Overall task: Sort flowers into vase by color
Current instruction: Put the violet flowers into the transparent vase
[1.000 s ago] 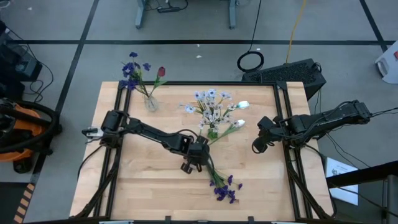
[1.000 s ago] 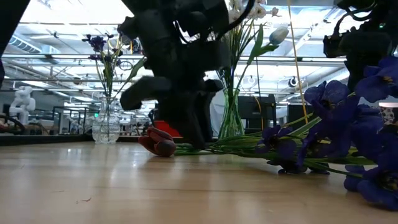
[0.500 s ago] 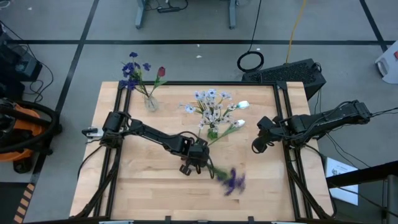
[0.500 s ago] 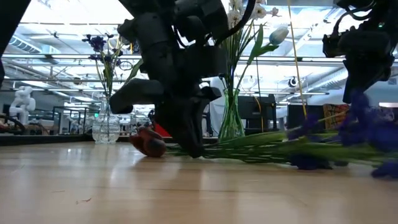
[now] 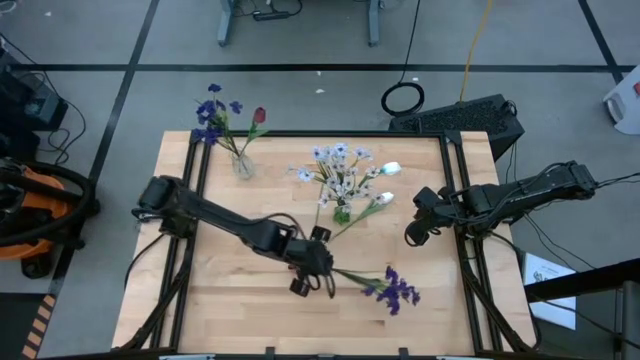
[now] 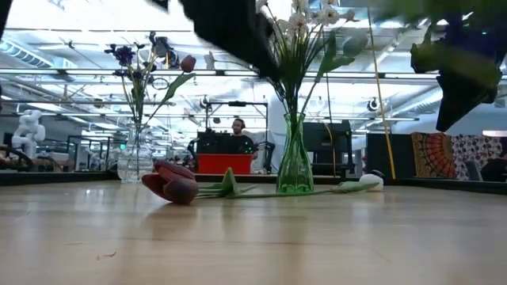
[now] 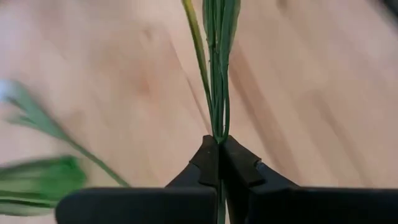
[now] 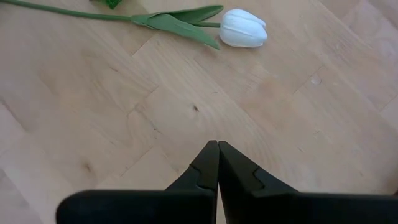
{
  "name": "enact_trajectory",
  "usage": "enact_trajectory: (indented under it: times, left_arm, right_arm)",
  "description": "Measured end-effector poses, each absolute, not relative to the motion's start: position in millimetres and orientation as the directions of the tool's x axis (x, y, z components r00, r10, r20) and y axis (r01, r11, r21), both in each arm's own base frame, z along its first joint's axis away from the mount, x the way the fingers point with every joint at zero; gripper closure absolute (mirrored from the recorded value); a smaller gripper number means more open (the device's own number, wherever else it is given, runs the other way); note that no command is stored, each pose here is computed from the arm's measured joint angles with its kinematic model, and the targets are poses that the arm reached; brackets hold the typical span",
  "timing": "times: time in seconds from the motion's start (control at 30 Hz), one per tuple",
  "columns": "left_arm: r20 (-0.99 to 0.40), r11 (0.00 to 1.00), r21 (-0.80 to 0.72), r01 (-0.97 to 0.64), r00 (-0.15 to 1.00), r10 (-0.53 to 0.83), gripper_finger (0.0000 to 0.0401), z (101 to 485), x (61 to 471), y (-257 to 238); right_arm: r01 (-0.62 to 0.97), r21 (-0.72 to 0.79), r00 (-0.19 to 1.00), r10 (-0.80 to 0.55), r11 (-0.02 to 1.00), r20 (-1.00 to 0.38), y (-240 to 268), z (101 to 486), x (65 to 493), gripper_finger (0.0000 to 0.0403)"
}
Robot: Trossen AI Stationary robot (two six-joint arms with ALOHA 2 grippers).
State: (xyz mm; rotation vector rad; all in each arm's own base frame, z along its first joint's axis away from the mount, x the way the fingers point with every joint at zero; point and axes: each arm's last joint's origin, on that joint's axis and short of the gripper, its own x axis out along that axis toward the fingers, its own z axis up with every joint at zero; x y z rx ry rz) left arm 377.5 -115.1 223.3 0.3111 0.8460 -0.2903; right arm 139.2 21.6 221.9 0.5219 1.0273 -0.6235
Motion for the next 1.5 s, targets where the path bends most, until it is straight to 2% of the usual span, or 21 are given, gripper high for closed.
enact_trajectory:
  times: [0.13, 0.3, 0.5, 0.73, 0.87, 1.0, 1.3, 1.4, 1.5]
  left_arm:
    - [-0.689, 0.923, 0.207, 0.323, 0.719, -0.097, 0.0398, 258, 359, -115]
    - [-0.632, 0.937, 0.241, 0.251, 0.774, -0.045, 0.0399, 282, 331, -113]
    - [-0.537, 0.943, 0.325, 0.069, 0.834, 0.124, 0.0399, 294, 284, -113]
    - [-0.324, 0.898, 0.362, -0.249, 0.87, 0.372, 0.0397, 297, 222, -104]
    - [-0.18, 0.818, 0.346, -0.46, 0.823, 0.539, 0.0396, 291, 193, -92]
    - [-0.071, 0.682, 0.3, -0.667, 0.698, 0.713, 0.0396, 278, 175, -78]
    - [-0.002, 0.439, 0.099, -0.893, 0.441, 0.898, 0.0395, 237, 156, -43]
    - [-0.035, 0.442, 0.022, -0.897, 0.441, 0.897, 0.0395, 221, 155, -32]
    - [-0.104, 0.514, 0.006, -0.858, 0.51, 0.854, 0.0395, 211, 158, -25]
  right_arm:
    - [0.692, 0.108, 0.378, -0.231, 0.714, -0.896, 22, 222, 139, 0.0403]
    - [0.689, 0.111, 0.383, -0.23, 0.716, -0.894, 22, 222, 140, 0.0403]
    - [0.689, 0.117, 0.392, -0.232, 0.715, -0.89, 22, 223, 141, 0.0403]
    - [0.685, 0.15, 0.427, -0.225, 0.713, -0.876, 22, 224, 144, 0.0403]
    - [0.682, 0.18, 0.458, -0.222, 0.709, -0.861, 23, 226, 147, 0.0403]
    - [0.675, 0.21, 0.49, -0.216, 0.708, -0.845, 24, 227, 151, 0.0403]
    - [0.671, 0.248, 0.537, -0.227, 0.699, -0.812, 24, 230, 155, 0.0403]
    - [0.677, 0.255, 0.557, -0.255, 0.691, -0.79, 24, 231, 157, 0.0403]
    - [0.686, 0.253, 0.574, -0.293, 0.683, -0.765, 23, 233, 159, 0.0403]
